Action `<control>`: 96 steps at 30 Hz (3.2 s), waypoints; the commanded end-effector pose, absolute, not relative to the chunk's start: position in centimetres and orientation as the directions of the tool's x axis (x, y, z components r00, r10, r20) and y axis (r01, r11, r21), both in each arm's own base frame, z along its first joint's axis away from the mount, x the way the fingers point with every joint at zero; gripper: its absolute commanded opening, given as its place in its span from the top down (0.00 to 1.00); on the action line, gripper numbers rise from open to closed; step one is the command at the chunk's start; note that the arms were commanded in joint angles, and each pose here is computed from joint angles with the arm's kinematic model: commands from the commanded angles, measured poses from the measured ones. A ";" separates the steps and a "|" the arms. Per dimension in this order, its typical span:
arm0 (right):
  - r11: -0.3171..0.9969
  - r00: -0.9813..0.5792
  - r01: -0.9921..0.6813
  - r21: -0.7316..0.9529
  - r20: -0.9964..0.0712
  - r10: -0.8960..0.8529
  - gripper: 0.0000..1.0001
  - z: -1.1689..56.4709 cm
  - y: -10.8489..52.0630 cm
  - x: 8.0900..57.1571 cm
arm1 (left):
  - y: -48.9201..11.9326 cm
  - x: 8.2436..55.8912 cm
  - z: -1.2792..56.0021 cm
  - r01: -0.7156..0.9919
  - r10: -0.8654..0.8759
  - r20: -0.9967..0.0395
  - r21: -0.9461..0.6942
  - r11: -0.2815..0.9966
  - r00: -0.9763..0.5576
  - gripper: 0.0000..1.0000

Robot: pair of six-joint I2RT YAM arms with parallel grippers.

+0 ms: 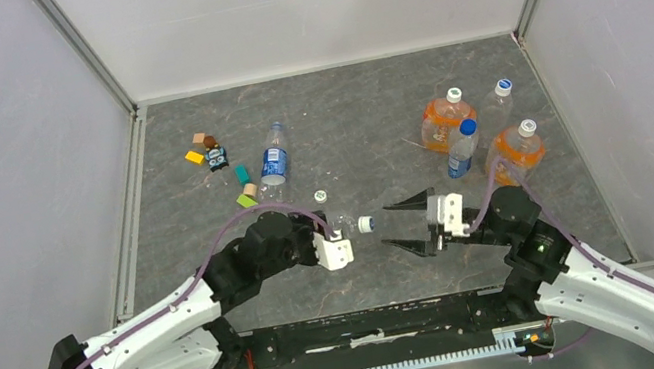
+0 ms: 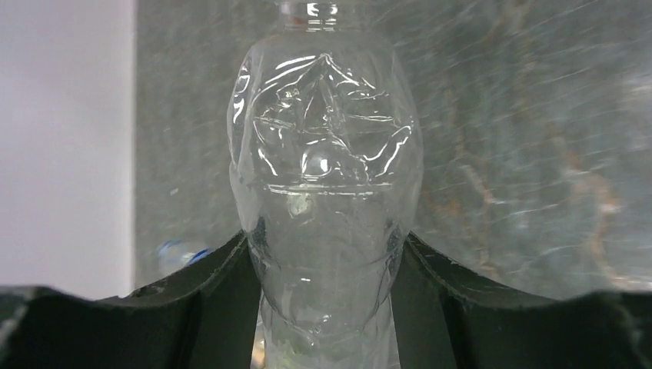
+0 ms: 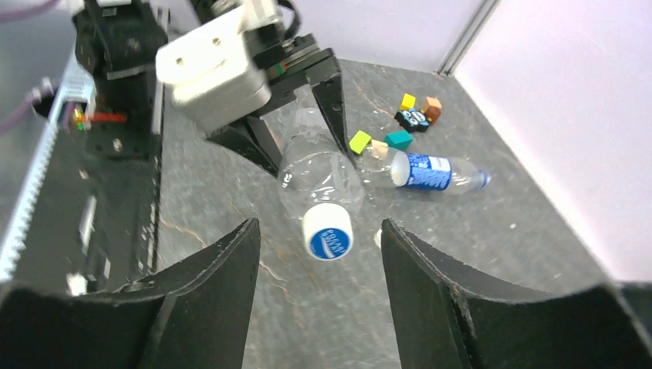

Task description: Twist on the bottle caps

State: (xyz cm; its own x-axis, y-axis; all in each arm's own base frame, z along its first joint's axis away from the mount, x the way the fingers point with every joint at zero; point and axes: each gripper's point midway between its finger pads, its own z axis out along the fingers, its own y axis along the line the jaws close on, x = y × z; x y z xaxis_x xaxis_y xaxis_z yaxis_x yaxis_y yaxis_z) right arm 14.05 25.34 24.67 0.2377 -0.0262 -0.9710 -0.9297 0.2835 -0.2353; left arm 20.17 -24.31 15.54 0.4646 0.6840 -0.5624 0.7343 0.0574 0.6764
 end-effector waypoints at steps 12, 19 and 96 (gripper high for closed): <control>-0.118 0.571 -0.820 -0.560 -0.816 -0.088 0.40 24.5 26.6 10.6 | -27.6 15.4 16.3 0.923 0.493 -0.793 0.382 -0.053 0.357 0.98; -0.149 0.551 -0.833 -0.533 -0.823 -0.137 0.44 23.0 26.8 11.0 | -27.7 15.1 16.6 0.927 0.474 -0.806 0.370 -0.061 0.353 0.98; 0.566 -0.160 -0.769 0.295 -0.948 0.276 0.02 33.4 26.2 21.1 | -29.9 20.7 20.7 0.827 0.171 -0.980 0.182 0.532 0.106 0.98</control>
State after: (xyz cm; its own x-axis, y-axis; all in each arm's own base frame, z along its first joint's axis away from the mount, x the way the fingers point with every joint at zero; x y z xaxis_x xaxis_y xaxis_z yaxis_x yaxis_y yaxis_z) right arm 20.49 25.26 30.89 -0.1618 0.2102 -0.9642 -0.7647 0.5909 0.2572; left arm 21.09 -28.86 18.77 0.1071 0.2873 -0.9518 0.8074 0.5335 0.2519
